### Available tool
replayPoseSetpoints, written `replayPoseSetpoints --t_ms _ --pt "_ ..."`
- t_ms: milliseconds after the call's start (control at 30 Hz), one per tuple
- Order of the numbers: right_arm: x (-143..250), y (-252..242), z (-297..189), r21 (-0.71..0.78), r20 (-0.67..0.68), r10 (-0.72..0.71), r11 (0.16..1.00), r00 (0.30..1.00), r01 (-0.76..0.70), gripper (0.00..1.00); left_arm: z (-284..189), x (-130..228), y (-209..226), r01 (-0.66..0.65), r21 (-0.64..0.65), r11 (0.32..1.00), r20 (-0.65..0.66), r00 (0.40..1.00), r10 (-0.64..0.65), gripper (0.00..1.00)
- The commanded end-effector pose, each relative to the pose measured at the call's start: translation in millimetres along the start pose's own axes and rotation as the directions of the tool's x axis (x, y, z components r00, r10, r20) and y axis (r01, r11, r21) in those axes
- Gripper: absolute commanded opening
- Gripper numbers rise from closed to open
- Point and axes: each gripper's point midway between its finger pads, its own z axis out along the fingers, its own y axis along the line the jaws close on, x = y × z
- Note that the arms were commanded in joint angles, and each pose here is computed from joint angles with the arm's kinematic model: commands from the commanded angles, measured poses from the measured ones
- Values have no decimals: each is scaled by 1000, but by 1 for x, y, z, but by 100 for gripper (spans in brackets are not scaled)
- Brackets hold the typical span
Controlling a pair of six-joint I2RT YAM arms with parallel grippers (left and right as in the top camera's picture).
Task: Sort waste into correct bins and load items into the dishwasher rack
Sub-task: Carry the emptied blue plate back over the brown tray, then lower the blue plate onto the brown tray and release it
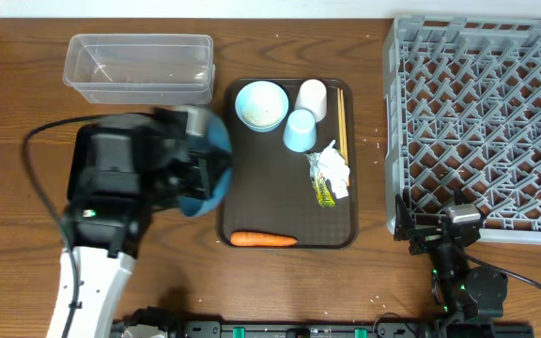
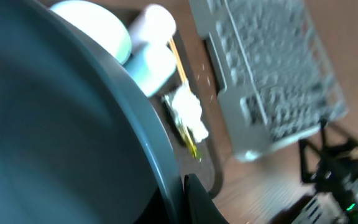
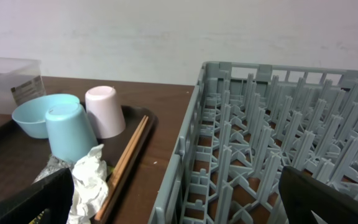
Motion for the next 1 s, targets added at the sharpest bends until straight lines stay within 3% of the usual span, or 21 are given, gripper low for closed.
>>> replayPoseSetpoints --t_ms 0,167,600,800,967 --pt "1 -3 0 10 -1 -10 1000 1000 10 99 16 3 -1 -124 -114 986 -13 992 124 6" --pt "1 -3 0 10 -1 -10 1000 1000 10 99 44 26 -15 -221 -145 964 -114 972 206 6" --pt "1 -3 0 10 -2 -10 1000 1000 10 99 133 96 -38 -332 -40 942 -372 880 295 6" --pt "1 -3 0 10 -2 -10 1000 1000 10 99 148 110 -34 -340 -37 940 -419 859 295 6" --pt "1 -3 0 10 -2 -10 1000 1000 10 99 151 106 -20 -368 -110 923 -415 861 294 6"
